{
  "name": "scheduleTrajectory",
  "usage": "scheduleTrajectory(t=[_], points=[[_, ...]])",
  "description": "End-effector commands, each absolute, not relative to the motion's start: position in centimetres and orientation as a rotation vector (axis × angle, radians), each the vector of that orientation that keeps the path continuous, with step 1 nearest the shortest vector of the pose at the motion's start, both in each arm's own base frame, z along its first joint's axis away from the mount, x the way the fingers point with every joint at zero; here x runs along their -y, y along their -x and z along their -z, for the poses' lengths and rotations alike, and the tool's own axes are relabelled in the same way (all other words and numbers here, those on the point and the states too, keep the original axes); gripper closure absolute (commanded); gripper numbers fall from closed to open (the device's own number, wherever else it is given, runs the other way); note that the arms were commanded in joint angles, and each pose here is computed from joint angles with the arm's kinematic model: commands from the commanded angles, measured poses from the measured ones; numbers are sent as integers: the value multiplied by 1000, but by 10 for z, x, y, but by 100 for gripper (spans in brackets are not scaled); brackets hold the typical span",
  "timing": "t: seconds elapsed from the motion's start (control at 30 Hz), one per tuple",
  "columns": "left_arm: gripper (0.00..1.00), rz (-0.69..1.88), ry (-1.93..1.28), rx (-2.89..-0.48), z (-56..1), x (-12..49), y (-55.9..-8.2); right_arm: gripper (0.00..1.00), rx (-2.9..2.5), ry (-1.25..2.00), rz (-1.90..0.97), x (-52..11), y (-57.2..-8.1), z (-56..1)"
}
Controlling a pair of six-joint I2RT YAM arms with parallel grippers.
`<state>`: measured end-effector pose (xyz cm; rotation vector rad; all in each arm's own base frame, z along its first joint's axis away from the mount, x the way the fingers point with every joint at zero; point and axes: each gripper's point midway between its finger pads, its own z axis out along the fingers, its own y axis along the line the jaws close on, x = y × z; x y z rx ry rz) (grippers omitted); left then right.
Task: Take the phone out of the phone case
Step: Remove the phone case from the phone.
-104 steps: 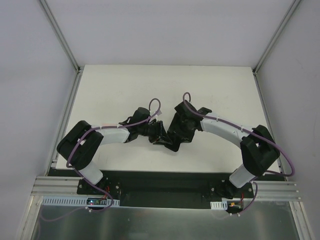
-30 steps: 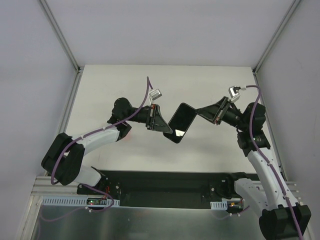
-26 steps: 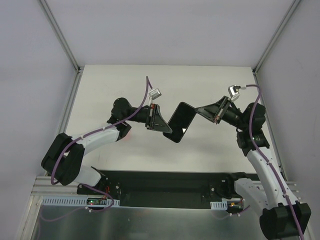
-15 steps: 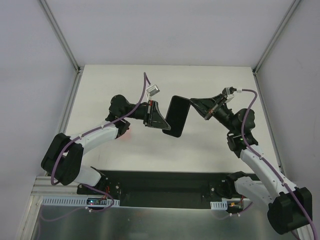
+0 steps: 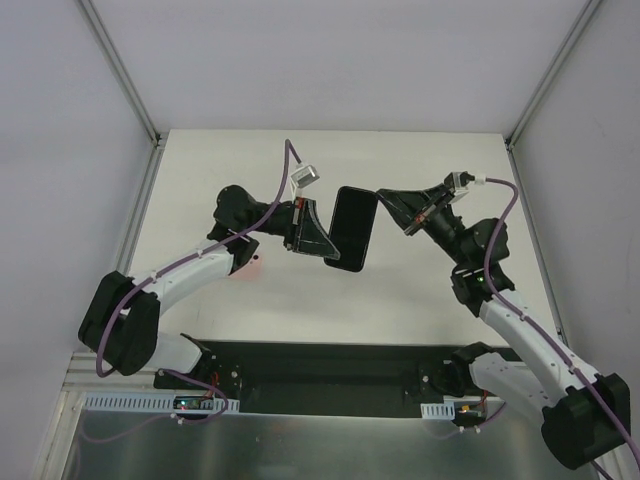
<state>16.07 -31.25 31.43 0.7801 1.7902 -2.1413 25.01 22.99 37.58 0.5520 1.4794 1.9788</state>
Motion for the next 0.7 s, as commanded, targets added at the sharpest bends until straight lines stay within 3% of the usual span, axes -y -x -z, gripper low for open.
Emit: scheduleTrajectory(t=[0.0, 0.13, 0.17, 0.2, 0.3, 0.33, 0.47, 0.67], points=[[100, 2067, -905, -1565, -364, 305, -150, 99, -1655, -318, -1831, -242, -217, -370], [100, 2060, -905, -1561, -367, 301, -145, 98, -1899, -265, -1417, -218, -211, -336], [100, 2059, -902, -1565, -366, 300, -144, 90, -1879, -196, -1364, -213, -207, -344], [100, 2059, -899, -1569, -365, 300, -143, 59, -1873, -162, -1357, -210, -200, -348], [100, 2053, -894, -1565, -365, 297, -140, 19, -1853, -30, -1377, -214, -187, -363], [100, 2050, -896, -1559, -366, 296, -139, 15, -1862, 3, -1391, -217, -185, -364], [100, 2048, -901, -1549, -370, 294, -135, 12, -1879, 125, -1469, -232, -179, -362], [100, 2052, -903, -1559, -370, 292, -132, 30, -1833, 243, -1528, -245, -176, -372]])
